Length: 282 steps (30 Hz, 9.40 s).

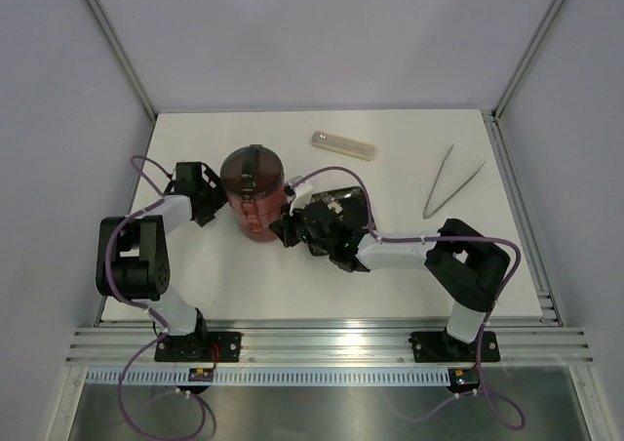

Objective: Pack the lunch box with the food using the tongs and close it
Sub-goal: Adjust the fastener in the packing box.

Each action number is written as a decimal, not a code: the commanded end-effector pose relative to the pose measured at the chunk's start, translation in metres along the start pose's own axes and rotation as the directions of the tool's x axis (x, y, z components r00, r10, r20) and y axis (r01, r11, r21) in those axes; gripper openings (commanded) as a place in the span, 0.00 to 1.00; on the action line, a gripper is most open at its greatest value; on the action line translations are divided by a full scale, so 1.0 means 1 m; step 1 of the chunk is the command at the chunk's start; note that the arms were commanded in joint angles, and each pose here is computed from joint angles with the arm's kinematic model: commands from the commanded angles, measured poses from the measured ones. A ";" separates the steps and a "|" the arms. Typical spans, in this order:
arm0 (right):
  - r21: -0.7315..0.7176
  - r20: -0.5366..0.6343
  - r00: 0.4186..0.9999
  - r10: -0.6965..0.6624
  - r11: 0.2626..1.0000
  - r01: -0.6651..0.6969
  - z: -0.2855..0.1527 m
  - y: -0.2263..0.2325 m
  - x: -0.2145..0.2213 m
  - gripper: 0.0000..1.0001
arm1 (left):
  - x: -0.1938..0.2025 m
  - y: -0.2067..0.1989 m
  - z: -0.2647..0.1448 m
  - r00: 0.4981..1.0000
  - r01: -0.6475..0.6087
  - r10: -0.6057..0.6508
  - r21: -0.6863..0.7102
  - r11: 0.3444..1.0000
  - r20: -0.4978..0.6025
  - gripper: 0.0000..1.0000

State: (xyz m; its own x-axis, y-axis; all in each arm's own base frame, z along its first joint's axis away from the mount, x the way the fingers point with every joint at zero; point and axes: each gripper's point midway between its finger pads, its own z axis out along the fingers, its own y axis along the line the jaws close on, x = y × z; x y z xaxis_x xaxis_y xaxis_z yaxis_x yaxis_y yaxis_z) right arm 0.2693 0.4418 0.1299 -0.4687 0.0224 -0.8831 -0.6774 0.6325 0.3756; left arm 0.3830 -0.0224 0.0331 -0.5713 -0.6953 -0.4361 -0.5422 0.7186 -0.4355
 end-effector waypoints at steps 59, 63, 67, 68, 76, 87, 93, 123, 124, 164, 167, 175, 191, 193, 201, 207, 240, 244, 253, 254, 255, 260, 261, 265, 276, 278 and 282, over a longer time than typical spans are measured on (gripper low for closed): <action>0.422 -0.148 0.959 0.242 0.892 -0.160 -0.213 -0.030 -0.079 0.56 | 0.068 -0.080 -0.249 0.778 -0.629 0.568 0.318 0.710 0.271 0.91; 0.440 -0.153 0.960 0.234 0.886 -0.146 -0.219 -0.033 -0.081 0.57 | 0.068 -0.093 -0.248 0.778 -0.624 0.558 0.249 0.741 0.289 0.89; 0.452 -0.160 0.963 0.218 0.883 -0.125 -0.225 -0.036 -0.084 0.59 | 0.062 -0.103 -0.247 0.787 -0.602 0.523 0.221 0.767 0.328 0.85; 0.456 -0.166 0.964 0.209 0.883 -0.113 -0.226 -0.037 -0.083 0.59 | 0.060 -0.104 -0.246 0.789 -0.596 0.514 0.216 0.773 0.337 0.84; 0.462 -0.168 0.967 0.191 0.882 -0.094 -0.226 -0.039 -0.084 0.60 | 0.058 -0.113 -0.242 0.786 -0.592 0.491 0.230 0.772 0.377 0.82; 0.468 -0.174 0.968 0.181 0.880 -0.080 -0.221 -0.042 -0.083 0.61 | 0.068 -0.109 -0.228 0.780 -0.605 0.515 0.219 0.766 0.355 0.76; 0.465 -0.180 0.968 0.174 0.882 -0.072 -0.216 -0.043 -0.084 0.61 | 0.068 -0.104 -0.226 0.774 -0.612 0.526 0.202 0.765 0.352 0.76; 0.456 -0.210 0.967 0.143 0.889 -0.032 -0.202 -0.046 -0.086 0.61 | 0.066 -0.098 -0.224 0.775 -0.599 0.499 0.202 0.775 0.388 0.52; 0.455 -0.211 0.967 0.142 0.890 -0.031 -0.202 -0.046 -0.085 0.61 | 0.066 -0.096 -0.223 0.776 -0.599 0.500 0.201 0.775 0.384 0.51; 0.445 -0.237 0.964 0.117 0.895 0.001 -0.184 -0.061 -0.090 0.61 | 0.065 -0.093 -0.216 0.786 -0.581 0.507 0.144 0.801 0.353 0.73; 0.453 -0.235 0.965 0.118 0.892 0.001 -0.186 -0.063 -0.091 0.61 | 0.058 -0.096 -0.217 0.774 -0.586 0.506 0.128 0.800 0.380 0.68; 0.454 -0.232 0.965 0.119 0.891 -0.001 -0.184 -0.067 -0.095 0.61 | 0.060 -0.111 -0.216 0.769 -0.598 0.503 0.167 0.784 0.394 0.64; 0.447 -0.237 0.964 0.123 0.894 -0.004 -0.174 -0.069 -0.095 0.61 | 0.055 -0.111 -0.222 0.775 -0.582 0.476 0.177 0.793 0.416 0.29; 0.447 -0.237 0.963 0.125 0.894 -0.006 -0.173 -0.069 -0.093 0.61 | 0.055 -0.108 -0.222 0.777 -0.578 0.474 0.172 0.798 0.414 0.28; 0.450 -0.237 0.962 0.133 0.893 -0.013 -0.171 -0.070 -0.091 0.61 | 0.065 -0.089 -0.215 0.810 -0.537 0.447 0.174 0.825 0.381 0.28; 0.453 -0.238 0.962 0.135 0.891 -0.013 -0.169 -0.072 -0.089 0.61 | 0.072 -0.077 -0.209 0.838 -0.493 0.407 0.185 0.850 0.364 0.28; 0.462 -0.206 0.965 0.160 0.886 -0.048 -0.168 -0.077 -0.084 0.61 | 0.085 -0.088 -0.204 0.809 -0.573 0.511 0.194 0.796 0.291 0.50; 0.462 -0.204 0.966 0.161 0.885 -0.050 -0.166 -0.078 -0.085 0.61 | 0.088 -0.085 -0.207 0.809 -0.575 0.517 0.199 0.793 0.278 0.50; 0.458 -0.204 0.967 0.154 0.888 -0.045 -0.162 -0.080 -0.087 0.61 | 0.095 -0.078 -0.208 0.816 -0.572 0.524 0.209 0.793 0.244 0.51; 0.455 -0.202 0.967 0.154 0.889 -0.046 -0.162 -0.079 -0.088 0.61 | 0.096 -0.076 -0.207 0.819 -0.568 0.523 0.205 0.797 0.235 0.51; 0.460 -0.202 0.967 0.155 0.887 -0.046 -0.163 -0.081 -0.088 0.61 | 0.096 -0.074 -0.207 0.822 -0.564 0.522 0.200 0.801 0.228 0.51; 0.460 -0.198 0.968 0.153 0.887 -0.046 -0.163 -0.083 -0.090 0.61 | 0.086 -0.070 -0.229 0.836 -0.541 0.498 0.197 0.817 0.231 0.55; 0.459 -0.199 0.968 0.152 0.888 -0.045 -0.163 -0.082 -0.090 0.61 | 0.082 -0.071 -0.236 0.838 -0.536 0.487 0.199 0.821 0.247 0.55; 0.455 -0.202 0.968 0.151 0.889 -0.044 -0.161 -0.083 -0.090 0.61 | 0.071 -0.074 -0.262 0.850 -0.513 0.451 0.232 0.826 0.271 0.50; 0.438 -0.215 0.966 0.144 0.898 -0.037 -0.158 -0.082 -0.090 0.61 | 0.071 -0.107 -0.266 0.866 -0.490 0.409 0.323 0.810 0.288 0.07; 0.439 -0.217 0.966 0.144 0.898 -0.035 -0.158 -0.082 -0.090 0.61 | 0.073 -0.109 -0.255 0.863 -0.495 0.417 0.310 0.812 0.285 0.06; 0.436 -0.221 0.965 0.139 0.900 -0.030 -0.159 -0.082 -0.091 0.61 | 0.073 -0.116 -0.244 0.859 -0.495 0.403 0.313 0.811 0.316 0.04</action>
State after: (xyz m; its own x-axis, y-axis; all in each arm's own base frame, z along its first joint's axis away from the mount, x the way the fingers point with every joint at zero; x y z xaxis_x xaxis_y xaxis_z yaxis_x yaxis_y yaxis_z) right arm 0.2679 0.2597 0.2090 -0.7019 -0.0757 -0.7083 -0.3269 0.9177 0.2259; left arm 0.2403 -0.1432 0.2345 -0.5689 -0.2788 -0.7737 0.0091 0.9386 -0.3449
